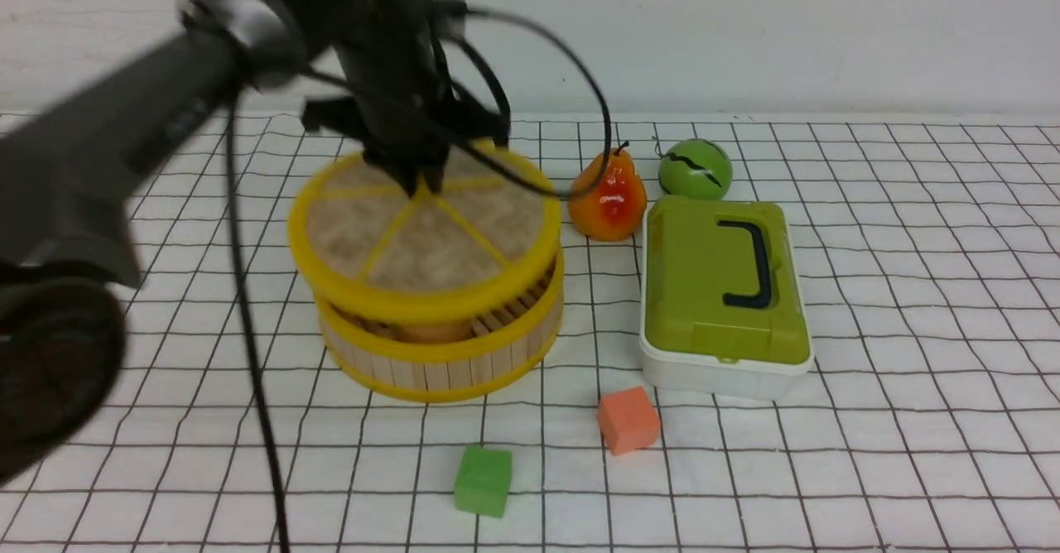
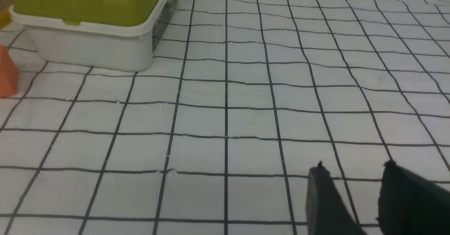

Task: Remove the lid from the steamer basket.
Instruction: Use the left arm to place the steamer lid on the table

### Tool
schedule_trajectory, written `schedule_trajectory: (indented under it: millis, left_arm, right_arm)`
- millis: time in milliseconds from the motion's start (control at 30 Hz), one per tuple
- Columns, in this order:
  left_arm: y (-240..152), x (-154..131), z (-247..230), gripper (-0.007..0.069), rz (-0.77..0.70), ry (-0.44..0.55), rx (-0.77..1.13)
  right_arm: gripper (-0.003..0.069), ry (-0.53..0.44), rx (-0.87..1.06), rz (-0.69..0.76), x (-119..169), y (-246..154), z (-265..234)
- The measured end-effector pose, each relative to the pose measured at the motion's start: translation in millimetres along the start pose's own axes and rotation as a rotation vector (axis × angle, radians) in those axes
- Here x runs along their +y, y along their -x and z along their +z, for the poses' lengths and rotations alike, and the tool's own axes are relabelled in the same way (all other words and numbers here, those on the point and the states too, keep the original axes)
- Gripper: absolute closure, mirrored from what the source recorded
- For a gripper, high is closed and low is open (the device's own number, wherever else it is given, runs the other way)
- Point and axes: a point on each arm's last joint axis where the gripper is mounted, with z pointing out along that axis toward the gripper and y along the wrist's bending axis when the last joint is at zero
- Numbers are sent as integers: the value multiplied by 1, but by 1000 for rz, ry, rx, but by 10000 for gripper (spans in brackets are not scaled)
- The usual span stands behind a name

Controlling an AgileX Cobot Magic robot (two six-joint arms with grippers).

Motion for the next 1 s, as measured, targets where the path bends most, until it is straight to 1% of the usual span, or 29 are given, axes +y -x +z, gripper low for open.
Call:
schedule_trajectory:
  millis: [67, 100, 133, 167, 200, 233, 267, 333, 367, 400, 433, 500, 533, 567, 633, 667, 700, 733, 800, 1000]
  left_arm:
    - [7, 14, -57, 516, -4, 24, -125]
    - [8, 15, -62, 516, -5, 27, -136]
    - [9, 28, -97, 516, -17, 51, -212]
    - [8, 39, -118, 516, -31, 73, -256]
    - [6, 56, -139, 516, -56, 107, -294]
    - [5, 59, -141, 516, -60, 112, -299]
    - [0, 79, -156, 516, -93, 150, -315]
    - [-10, 104, -162, 516, -138, 199, -295]
    - [-20, 125, -156, 516, -180, 237, -253]
    - [-25, 136, -148, 516, -205, 258, -228]
    - [-28, 142, -144, 516, -219, 266, -217]
    - [-44, 171, -106, 516, -313, 290, -155]
    - [-48, 178, -98, 516, -336, 296, -146]
    - [-56, 189, -79, 516, -379, 296, -120]
    - [-77, 206, -29, 516, -448, 295, -45]
    - [-85, 209, -11, 516, -453, 295, -10]
    - [-86, 209, -8, 516, -452, 293, -10]
    - [-95, 210, 19, 516, -454, 285, 31]
    - [-97, 211, 41, 516, -461, 265, 43]
    - [-99, 212, 82, 513, -478, 226, 30]
  right_arm:
    - [419, 0, 0, 0, 0, 0, 0]
    - [419, 0, 0, 0, 0, 0, 0]
    - [419, 0, 0, 0, 0, 0, 0]
    - [419, 0, 0, 0, 0, 0, 0]
    - [419, 0, 0, 0, 0, 0, 0]
    - [419, 0, 0, 0, 0, 0, 0]
    - [419, 0, 0, 0, 0, 0, 0]
    - [419, 0, 0, 0, 0, 0, 0]
    - [419, 0, 0, 0, 0, 0, 0]
    - [419, 0, 0, 0, 0, 0, 0]
    - [419, 0, 0, 0, 0, 0, 0]
    - [419, 0, 0, 0, 0, 0, 0]
    - [419, 0, 0, 0, 0, 0, 0]
    - [419, 0, 0, 0, 0, 0, 0]
    - [419, 0, 0, 0, 0, 0, 0]
    - [419, 0, 0, 0, 0, 0, 0]
    - [419, 0, 0, 0, 0, 0, 0]
    - [419, 0, 0, 0, 0, 0, 0]
    - [419, 0, 0, 0, 0, 0, 0]
    - [419, 0, 0, 0, 0, 0, 0]
